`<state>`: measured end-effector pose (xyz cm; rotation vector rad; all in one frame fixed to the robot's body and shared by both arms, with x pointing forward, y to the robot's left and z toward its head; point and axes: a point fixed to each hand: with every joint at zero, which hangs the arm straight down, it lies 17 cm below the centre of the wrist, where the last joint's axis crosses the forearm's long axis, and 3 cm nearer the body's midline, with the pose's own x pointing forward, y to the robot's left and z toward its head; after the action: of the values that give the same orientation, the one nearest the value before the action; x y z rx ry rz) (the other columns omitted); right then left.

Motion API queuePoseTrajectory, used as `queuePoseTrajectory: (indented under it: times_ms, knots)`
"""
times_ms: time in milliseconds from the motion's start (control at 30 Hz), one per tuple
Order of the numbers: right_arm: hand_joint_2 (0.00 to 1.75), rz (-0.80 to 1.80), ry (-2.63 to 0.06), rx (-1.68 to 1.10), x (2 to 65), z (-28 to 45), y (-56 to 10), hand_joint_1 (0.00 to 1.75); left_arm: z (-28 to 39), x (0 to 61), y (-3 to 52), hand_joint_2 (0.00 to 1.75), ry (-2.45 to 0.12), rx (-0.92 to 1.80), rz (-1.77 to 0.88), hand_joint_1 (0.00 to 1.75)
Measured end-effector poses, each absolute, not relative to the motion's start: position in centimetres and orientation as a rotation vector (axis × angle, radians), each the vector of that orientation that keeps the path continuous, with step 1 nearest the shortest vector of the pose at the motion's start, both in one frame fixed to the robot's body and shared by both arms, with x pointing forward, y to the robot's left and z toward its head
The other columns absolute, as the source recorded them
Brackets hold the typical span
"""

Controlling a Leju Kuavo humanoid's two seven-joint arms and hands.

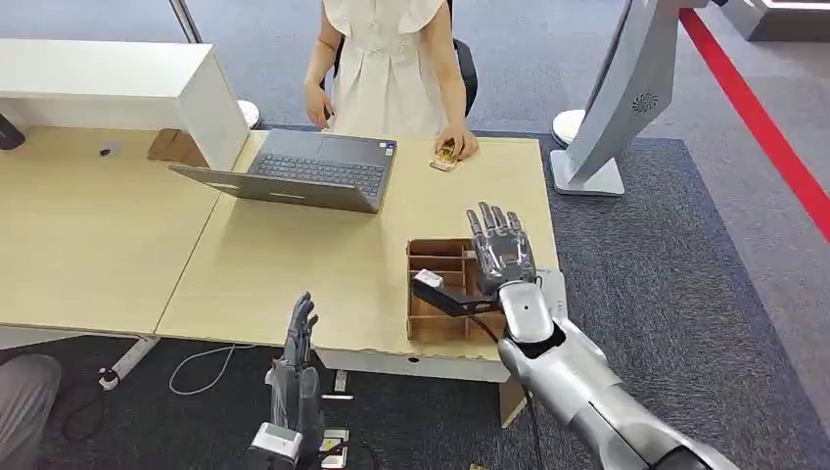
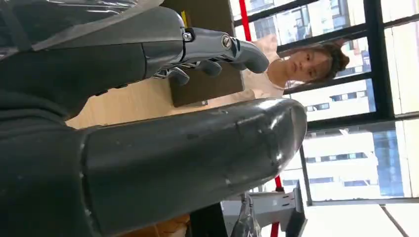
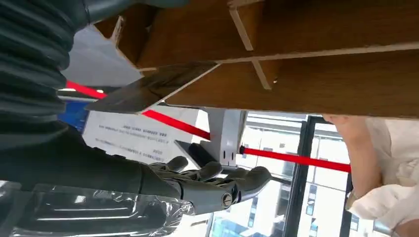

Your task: Pass the card to the sensor for recognition and then transmit it.

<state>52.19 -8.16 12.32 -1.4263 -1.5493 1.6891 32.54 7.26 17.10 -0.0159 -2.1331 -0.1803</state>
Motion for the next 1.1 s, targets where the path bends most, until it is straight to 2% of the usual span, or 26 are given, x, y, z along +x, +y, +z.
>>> queuePoseTrajectory:
  times_ms: [1100]
  knots:
    - [1.75, 1.593, -1.465, -1.527, 53.6, 13.3, -13.2, 0.0, 16.9, 32.7, 7.4, 0.0, -2.121, -0.018, -0.165, 0.0]
